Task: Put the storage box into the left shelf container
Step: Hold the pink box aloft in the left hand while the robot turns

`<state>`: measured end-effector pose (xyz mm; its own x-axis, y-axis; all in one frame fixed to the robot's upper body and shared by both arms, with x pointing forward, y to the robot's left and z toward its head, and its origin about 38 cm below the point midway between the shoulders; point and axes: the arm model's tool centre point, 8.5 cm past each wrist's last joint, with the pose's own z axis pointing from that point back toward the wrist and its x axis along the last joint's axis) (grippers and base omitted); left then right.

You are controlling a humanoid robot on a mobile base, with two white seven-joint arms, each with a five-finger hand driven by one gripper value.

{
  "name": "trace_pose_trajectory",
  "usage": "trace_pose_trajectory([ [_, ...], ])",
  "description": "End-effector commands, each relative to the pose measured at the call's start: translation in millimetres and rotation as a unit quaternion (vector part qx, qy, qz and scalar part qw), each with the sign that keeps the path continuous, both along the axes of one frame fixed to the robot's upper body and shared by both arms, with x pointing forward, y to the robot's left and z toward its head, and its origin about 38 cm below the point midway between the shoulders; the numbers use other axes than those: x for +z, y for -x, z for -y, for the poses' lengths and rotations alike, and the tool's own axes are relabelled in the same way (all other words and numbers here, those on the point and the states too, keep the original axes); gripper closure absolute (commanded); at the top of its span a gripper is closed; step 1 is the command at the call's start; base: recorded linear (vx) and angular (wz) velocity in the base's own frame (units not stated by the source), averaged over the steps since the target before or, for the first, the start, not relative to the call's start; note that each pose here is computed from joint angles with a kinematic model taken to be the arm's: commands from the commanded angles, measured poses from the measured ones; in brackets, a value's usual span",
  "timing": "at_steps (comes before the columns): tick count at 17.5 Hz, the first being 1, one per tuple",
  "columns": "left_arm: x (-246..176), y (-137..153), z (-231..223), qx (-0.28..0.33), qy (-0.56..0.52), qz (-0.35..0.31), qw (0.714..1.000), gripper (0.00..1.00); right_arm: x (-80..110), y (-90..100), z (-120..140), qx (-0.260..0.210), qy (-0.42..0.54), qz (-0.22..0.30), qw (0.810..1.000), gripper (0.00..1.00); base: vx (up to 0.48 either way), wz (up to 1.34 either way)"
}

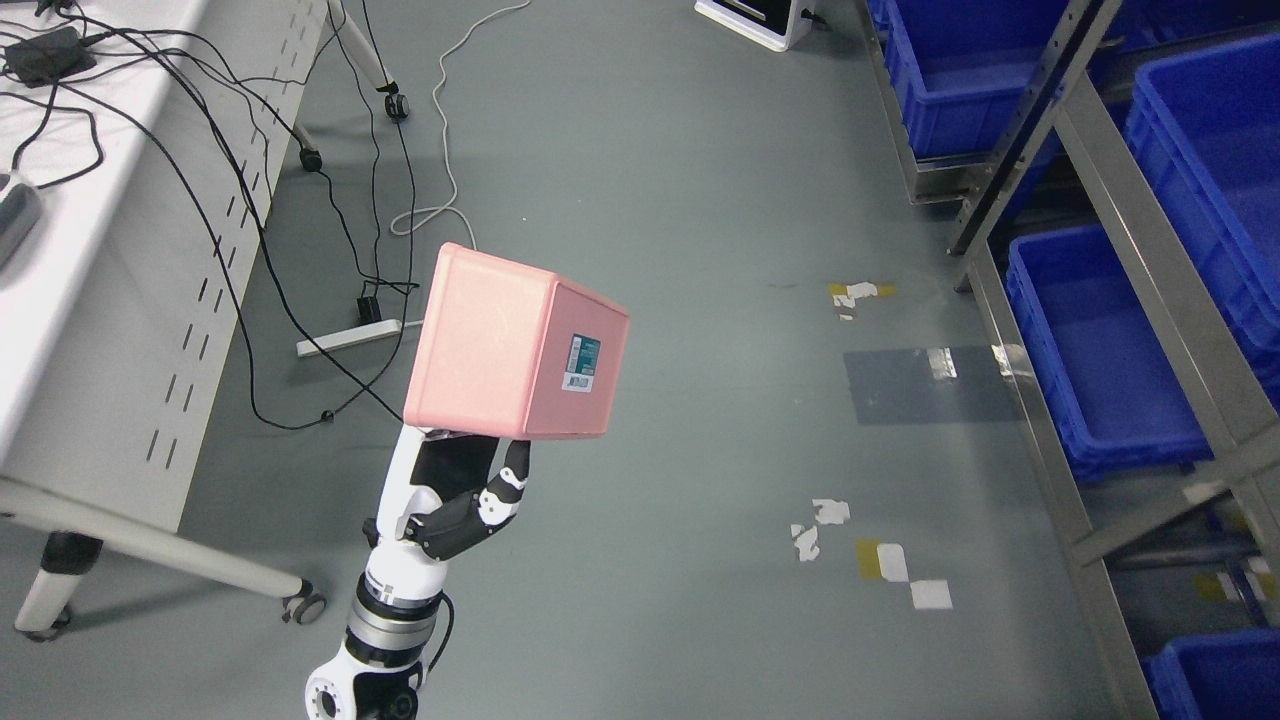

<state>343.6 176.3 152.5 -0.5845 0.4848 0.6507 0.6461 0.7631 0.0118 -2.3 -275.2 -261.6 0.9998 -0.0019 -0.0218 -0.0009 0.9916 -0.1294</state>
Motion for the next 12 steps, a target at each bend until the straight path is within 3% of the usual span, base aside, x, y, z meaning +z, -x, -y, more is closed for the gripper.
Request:
trace_pose_trajectory([
  [1, 5, 3, -12, 0.012, -0.006, 0.012, 1.000, 0.98, 0.8, -0.1, 11, -0.001, 0.009, 0.004, 1.000, 0.00, 0.506, 0.09],
  [12, 1, 9, 3, -0.012, -0.011, 0.014, 1.000, 0.98, 0.8, -0.1, 11, -0.001, 0.009, 0.004, 1.000, 0.00, 0.554, 0.10],
])
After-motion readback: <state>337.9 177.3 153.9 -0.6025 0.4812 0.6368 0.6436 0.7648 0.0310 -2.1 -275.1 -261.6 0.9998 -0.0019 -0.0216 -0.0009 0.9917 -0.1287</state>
